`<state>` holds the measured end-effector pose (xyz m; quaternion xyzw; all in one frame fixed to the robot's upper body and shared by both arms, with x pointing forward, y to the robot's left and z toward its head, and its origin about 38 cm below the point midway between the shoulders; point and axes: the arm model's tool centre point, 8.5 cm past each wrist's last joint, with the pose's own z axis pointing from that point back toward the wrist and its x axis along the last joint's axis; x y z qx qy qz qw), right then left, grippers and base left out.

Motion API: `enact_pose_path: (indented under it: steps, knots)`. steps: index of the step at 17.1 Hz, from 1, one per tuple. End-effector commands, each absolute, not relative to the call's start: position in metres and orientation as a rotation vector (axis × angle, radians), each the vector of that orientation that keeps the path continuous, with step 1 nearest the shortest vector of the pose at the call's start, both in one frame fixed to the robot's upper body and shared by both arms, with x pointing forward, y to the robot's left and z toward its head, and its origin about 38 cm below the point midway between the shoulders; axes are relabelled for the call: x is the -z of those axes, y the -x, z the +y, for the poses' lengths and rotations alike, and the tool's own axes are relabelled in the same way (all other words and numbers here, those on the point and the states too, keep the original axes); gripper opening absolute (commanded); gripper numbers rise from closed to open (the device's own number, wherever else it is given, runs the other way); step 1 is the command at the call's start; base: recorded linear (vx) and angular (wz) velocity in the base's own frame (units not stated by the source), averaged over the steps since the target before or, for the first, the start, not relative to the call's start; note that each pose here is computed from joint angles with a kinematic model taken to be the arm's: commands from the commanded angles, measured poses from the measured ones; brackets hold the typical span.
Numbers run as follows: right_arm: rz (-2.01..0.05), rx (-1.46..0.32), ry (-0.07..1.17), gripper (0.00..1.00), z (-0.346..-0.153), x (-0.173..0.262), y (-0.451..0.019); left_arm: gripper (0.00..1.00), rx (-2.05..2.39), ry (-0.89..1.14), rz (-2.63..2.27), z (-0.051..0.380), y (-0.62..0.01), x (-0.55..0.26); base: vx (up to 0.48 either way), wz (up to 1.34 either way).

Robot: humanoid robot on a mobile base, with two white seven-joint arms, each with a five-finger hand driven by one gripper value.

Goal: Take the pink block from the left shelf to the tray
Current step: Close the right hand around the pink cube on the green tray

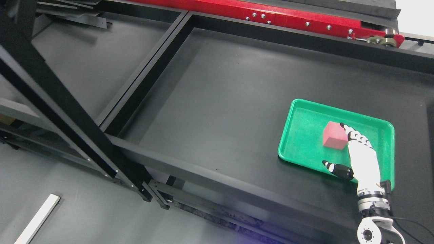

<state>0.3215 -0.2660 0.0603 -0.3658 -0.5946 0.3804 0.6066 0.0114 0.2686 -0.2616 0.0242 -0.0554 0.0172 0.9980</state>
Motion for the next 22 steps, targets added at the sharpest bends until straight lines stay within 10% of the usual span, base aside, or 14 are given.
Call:
enact_pose_path:
  steps: [1, 13, 22]
  knots:
    - [-1.329, -0.914, 0.834, 0.99, -0.271, -0.051, -0.322, 1.00, -0.029, -0.065, -0.152, 0.280, -0.032, 0.260, 0.225, -0.01]
    - [-1.213, -0.980, 0.778, 0.91, -0.267, -0.018, -0.317, 1.00, -0.029, -0.065, -0.152, 0.280, -0.032, 0.260, 0.120, -0.02]
    - [-1.210, -0.958, 0.784, 0.01, -0.269, -0.019, -0.320, 1.00, -0.029, -0.065, -0.152, 0.280, -0.032, 0.260, 0.002, -0.01]
